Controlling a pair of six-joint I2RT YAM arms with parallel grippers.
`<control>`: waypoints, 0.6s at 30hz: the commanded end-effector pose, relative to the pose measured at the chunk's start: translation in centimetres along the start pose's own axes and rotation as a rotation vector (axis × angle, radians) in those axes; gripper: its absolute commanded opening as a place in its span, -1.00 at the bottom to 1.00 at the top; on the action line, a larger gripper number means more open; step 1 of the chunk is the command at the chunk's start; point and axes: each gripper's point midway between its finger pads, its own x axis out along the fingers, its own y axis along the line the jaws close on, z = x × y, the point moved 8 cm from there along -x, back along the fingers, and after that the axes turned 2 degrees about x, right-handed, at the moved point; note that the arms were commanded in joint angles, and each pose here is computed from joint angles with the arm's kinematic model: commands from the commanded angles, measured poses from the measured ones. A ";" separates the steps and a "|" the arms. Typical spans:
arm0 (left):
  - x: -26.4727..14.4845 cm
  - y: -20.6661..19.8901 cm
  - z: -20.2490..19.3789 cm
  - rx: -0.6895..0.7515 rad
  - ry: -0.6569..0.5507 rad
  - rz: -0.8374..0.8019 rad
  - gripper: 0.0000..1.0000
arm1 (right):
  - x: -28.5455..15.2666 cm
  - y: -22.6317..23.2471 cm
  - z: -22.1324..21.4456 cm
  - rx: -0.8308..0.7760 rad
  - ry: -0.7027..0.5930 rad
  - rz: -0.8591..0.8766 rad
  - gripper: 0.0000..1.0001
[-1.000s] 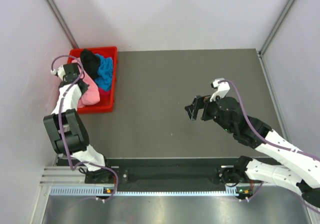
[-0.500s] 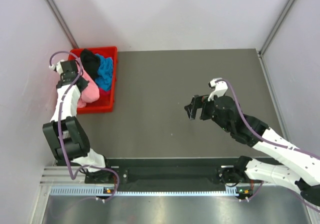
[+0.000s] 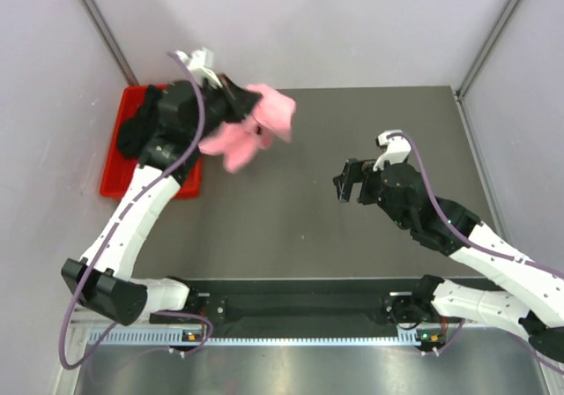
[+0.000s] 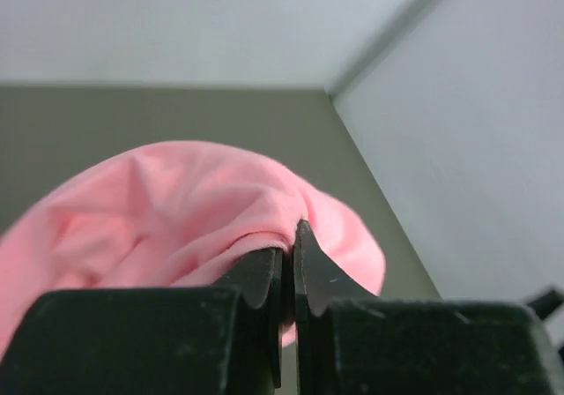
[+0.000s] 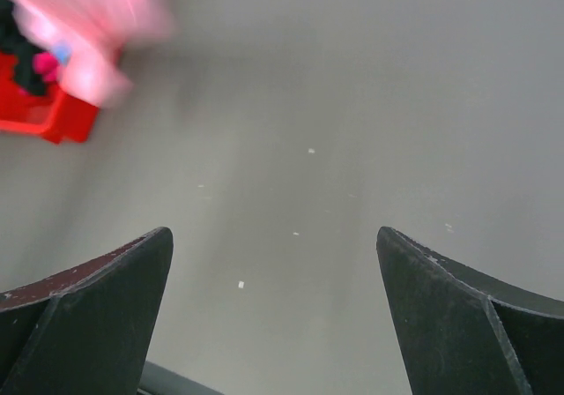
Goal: Fold and stack the t-shirts
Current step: Move the tshirt to the center of the board
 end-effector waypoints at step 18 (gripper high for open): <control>-6.5 5.6 -23.7 -0.080 0.541 0.263 0.34 | 6.6 -4.6 -2.6 0.143 0.123 -0.096 0.69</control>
